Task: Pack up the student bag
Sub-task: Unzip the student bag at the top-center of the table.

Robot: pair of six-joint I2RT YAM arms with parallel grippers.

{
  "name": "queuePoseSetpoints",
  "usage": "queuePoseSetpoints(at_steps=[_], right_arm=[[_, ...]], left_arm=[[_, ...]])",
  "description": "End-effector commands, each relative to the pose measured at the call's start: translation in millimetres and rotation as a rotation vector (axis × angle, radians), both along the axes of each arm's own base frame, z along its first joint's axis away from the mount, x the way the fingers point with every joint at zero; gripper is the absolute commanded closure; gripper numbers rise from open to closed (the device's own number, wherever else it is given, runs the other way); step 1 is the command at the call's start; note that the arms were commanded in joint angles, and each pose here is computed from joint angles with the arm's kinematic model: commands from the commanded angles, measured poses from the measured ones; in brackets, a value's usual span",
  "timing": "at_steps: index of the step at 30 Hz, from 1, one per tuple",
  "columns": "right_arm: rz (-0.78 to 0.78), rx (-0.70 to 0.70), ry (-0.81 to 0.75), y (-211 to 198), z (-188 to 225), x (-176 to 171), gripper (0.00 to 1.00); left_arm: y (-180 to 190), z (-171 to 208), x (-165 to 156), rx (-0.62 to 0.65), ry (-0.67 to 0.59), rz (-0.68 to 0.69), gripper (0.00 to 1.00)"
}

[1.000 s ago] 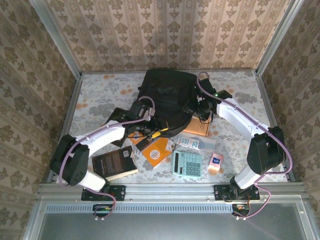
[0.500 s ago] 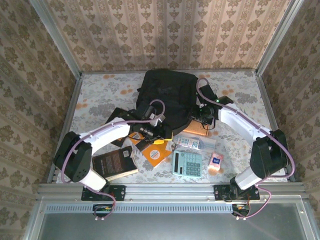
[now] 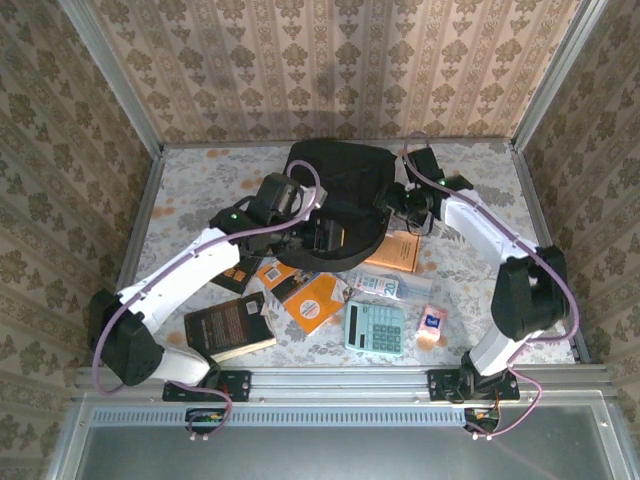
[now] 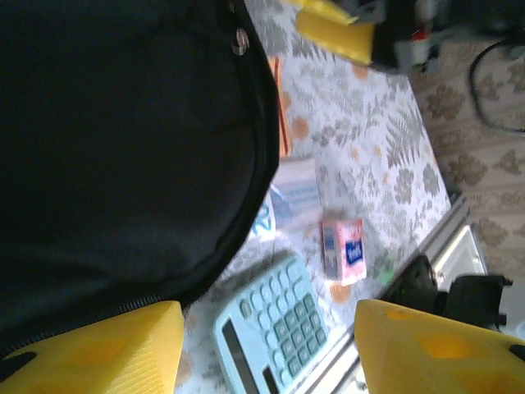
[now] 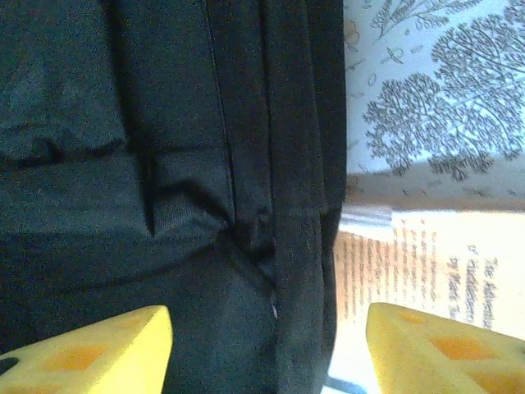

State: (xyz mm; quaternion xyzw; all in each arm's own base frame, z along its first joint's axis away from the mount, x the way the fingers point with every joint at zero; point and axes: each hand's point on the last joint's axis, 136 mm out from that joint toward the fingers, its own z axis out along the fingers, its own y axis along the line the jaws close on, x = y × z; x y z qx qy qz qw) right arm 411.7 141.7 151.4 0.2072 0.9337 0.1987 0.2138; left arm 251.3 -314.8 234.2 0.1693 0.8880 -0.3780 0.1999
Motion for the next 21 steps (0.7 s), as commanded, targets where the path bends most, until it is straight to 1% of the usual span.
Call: queuePoseSetpoints(at_steps=[1, 6, 8, 9, 12, 14, 17, 18, 20, 21], right_arm=[[-0.002, 0.026, -0.005, 1, -7, 22, 0.39], [0.003, 0.083, -0.020, 6, -21, 49, 0.52], [-0.008, 0.109, -0.033, 4, -25, 58, 0.53], [-0.016, 0.134, -0.048, 3, -27, 62, 0.55], [-0.032, 0.209, -0.083, 1, -30, 72, 0.65], [-0.004, 0.271, -0.107, 8, -29, 75, 0.69], [0.033, 0.336, -0.107, 19, -31, 74, 0.69], [0.044, 0.352, -0.106, 22, -32, 74, 0.67], [0.068, 0.379, -0.078, 27, -37, 69, 0.59], [0.071, 0.377, -0.067, 27, -41, 67, 0.57]], left_arm=[[-2, 0, 31, 0.014, -0.022, 0.085, 0.43], [-14, 2, 61, -0.061, 0.023, 0.159, 0.46], [-18, 3, 71, -0.068, 0.022, 0.176, 0.46], [-21, 3, 76, -0.070, 0.027, 0.184, 0.47], [-26, 0, 86, -0.077, 0.037, 0.202, 0.47], [-30, -4, 92, -0.085, 0.052, 0.212, 0.47], [-35, -14, 95, -0.090, 0.084, 0.213, 0.48], [-36, -17, 95, -0.090, 0.097, 0.213, 0.48], [-38, -23, 94, -0.090, 0.118, 0.214, 0.48], [-38, -24, 94, -0.092, 0.123, 0.215, 0.48]])
